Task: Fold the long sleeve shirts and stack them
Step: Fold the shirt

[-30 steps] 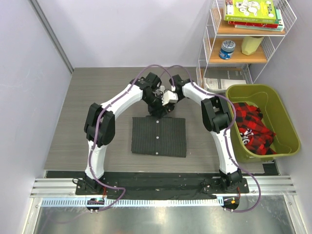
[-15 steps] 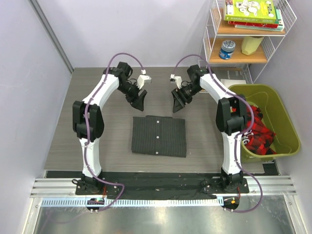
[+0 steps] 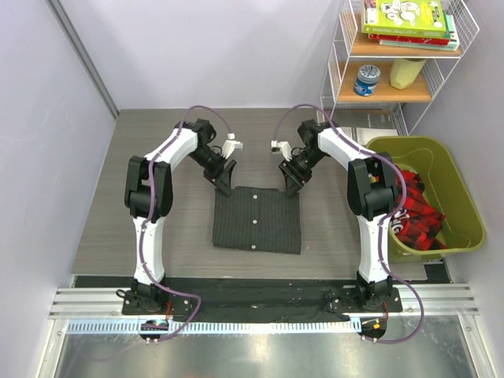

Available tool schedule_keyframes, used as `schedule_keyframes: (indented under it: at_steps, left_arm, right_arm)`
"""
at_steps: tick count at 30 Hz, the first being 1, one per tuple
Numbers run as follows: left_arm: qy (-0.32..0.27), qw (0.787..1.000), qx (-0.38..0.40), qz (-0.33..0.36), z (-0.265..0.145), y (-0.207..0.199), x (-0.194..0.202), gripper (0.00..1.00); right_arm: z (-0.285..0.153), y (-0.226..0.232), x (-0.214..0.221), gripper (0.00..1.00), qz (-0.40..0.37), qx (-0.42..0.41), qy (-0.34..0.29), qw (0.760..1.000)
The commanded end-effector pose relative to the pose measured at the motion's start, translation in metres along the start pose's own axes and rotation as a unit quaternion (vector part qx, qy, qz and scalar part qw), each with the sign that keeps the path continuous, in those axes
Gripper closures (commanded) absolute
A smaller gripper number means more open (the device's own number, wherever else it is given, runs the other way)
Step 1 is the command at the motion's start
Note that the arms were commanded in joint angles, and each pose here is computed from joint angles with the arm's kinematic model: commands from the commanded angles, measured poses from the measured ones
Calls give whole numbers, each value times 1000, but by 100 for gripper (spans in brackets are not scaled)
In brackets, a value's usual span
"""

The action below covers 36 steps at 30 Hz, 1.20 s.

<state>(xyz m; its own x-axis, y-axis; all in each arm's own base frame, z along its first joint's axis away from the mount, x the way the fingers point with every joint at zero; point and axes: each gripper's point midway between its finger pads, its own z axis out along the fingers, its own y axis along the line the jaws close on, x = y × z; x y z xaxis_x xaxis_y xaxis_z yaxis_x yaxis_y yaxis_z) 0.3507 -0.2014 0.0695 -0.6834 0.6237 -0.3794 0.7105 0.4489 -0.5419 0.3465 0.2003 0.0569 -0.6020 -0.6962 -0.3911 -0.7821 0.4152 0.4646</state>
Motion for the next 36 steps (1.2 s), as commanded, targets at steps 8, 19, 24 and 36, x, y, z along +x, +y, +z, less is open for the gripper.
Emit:
schedule_keyframes:
  at_steps: [8,19,24,36]
  left_arm:
    - [-49,998,-9,-34,-21,14,-23,100]
    - [-6,985,-133,-110,11,103,-9,100]
    - [-12,980,-157,-118,3,113,-15,90]
    - [-205,976,16,-67,-89,-77,-29,23]
  right_arm:
    - [-28,-28,-14,99,3,80,-15,997]
    - [8,-100,-21,99,57,169,-16,984]
    - [0,-109,-33,95,79,201,-40,976]
    - [-80,54,-64,2,78,42,-190,978]
